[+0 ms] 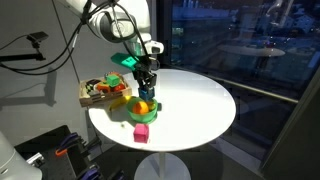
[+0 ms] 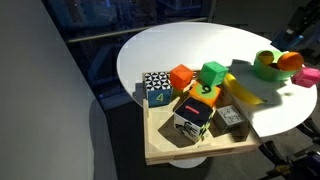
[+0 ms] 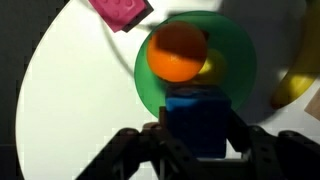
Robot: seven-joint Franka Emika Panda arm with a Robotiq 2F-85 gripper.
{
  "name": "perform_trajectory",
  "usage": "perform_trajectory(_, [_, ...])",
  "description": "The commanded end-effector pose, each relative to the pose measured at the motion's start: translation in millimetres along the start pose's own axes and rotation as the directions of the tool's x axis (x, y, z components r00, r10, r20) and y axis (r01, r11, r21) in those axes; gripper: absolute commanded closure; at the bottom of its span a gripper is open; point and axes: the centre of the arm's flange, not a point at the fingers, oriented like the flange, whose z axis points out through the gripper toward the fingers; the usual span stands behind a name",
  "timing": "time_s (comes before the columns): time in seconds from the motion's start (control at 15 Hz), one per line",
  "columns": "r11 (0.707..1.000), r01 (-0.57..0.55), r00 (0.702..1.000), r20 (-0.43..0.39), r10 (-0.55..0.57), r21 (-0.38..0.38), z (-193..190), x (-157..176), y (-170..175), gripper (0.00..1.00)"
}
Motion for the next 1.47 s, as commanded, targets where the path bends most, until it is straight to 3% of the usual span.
perform_trajectory(0.0, [0.997, 0.075, 0.997, -0.012, -0.075, 0.027, 1.0, -21.2, -14.0, 0.69])
perform_trajectory(0.53, [0.989, 0.147, 0.989, -0.011, -0.147, 0.024, 17.5, -31.4, -34.7, 0.69])
perform_trajectory(0.6, [0.989, 0.146, 0.989, -0.013, -0.145, 0.022, 18.2, -31.4, -34.6, 0.19])
perform_trajectory(0.67, [0.990, 0.142, 0.990, -0.014, -0.142, 0.022, 18.3, -31.0, -34.1, 0.18])
perform_trajectory(0.87, [0.992, 0.122, 0.992, -0.014, -0.122, 0.020, 17.6, -28.1, -30.5, 0.00])
perform_trajectory(1.4, [0.999, 0.051, 0.999, 0.002, -0.051, 0.011, 5.0, -26.8, -6.4, 0.00])
